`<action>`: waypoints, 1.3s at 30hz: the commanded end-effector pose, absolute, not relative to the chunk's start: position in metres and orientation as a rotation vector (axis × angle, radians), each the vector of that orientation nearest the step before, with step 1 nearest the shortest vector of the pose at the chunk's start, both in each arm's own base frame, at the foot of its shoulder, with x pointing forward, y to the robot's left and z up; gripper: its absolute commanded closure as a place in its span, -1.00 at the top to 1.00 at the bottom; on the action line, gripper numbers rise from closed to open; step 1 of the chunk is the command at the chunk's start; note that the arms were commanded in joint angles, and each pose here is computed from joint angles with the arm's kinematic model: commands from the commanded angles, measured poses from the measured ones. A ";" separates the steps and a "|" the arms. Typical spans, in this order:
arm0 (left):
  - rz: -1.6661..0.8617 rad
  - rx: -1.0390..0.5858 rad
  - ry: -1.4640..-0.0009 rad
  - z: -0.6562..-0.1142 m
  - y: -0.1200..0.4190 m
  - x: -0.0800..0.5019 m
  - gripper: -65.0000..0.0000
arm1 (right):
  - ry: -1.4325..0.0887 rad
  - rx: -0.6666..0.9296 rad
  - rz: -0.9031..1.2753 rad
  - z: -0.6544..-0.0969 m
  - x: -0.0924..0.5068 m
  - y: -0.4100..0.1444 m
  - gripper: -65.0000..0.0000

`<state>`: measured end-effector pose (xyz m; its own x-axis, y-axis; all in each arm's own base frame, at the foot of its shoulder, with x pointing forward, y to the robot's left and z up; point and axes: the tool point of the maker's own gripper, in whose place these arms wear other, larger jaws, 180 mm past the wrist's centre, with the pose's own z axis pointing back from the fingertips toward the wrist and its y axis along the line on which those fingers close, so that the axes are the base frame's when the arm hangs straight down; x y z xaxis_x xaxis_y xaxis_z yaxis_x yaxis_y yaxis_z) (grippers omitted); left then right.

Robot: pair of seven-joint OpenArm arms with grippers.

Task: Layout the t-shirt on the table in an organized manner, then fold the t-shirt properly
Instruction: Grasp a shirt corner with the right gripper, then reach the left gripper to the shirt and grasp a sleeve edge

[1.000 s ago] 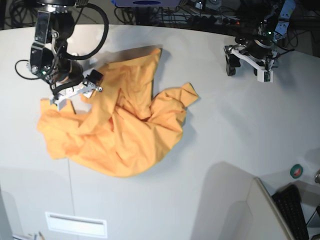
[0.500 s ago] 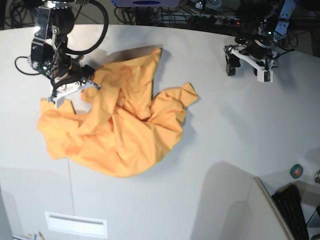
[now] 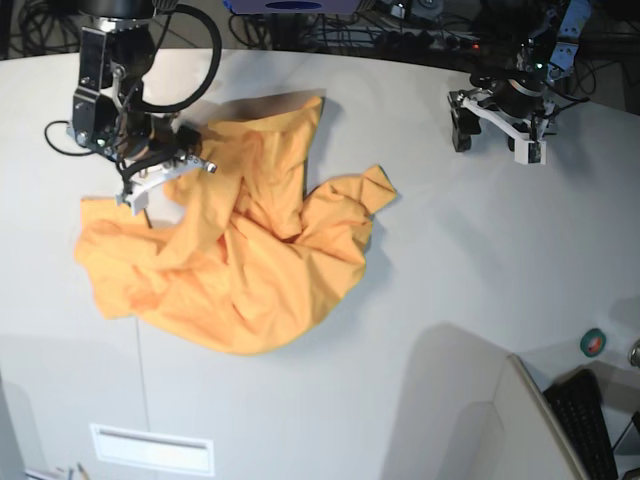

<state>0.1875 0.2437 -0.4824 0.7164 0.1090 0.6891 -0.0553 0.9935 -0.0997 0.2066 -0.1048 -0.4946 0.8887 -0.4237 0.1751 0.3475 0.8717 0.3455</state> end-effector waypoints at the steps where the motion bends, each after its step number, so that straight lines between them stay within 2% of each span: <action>1: 0.082 -0.073 -0.789 -0.477 0.246 0.192 0.75 | -0.277 0.319 -0.403 -0.489 0.214 -0.106 -1.00; 6: 0.078 -0.095 -0.807 -0.474 0.235 0.202 0.75 | -0.282 0.301 -0.473 -0.491 0.210 -0.125 -1.00; 15: -0.052 -0.263 -0.806 -0.480 0.147 0.225 0.75 | -0.285 0.294 -0.476 -0.491 0.210 -0.129 -1.00; 22: -0.030 -0.261 -0.808 -0.492 0.137 0.250 0.75 | -0.286 0.291 -0.478 -0.491 0.210 -0.131 -1.00; 31: -0.114 -0.334 -0.804 -0.492 0.090 0.270 0.72 | -0.287 0.291 -0.478 -0.491 0.210 -0.131 -1.00; 33: -0.099 -0.328 -0.788 -0.500 0.088 0.270 0.47 | -0.299 0.273 -0.471 -0.488 0.211 -0.140 -1.00; 36: -0.092 -0.313 -0.761 -0.511 0.092 0.267 -0.22 | -0.320 0.257 -0.463 -0.483 0.213 -0.147 -1.00; 39: -0.091 -0.307 -0.749 -0.512 0.095 0.265 -0.98 | -0.356 0.249 -0.455 -0.473 0.219 -0.151 -1.00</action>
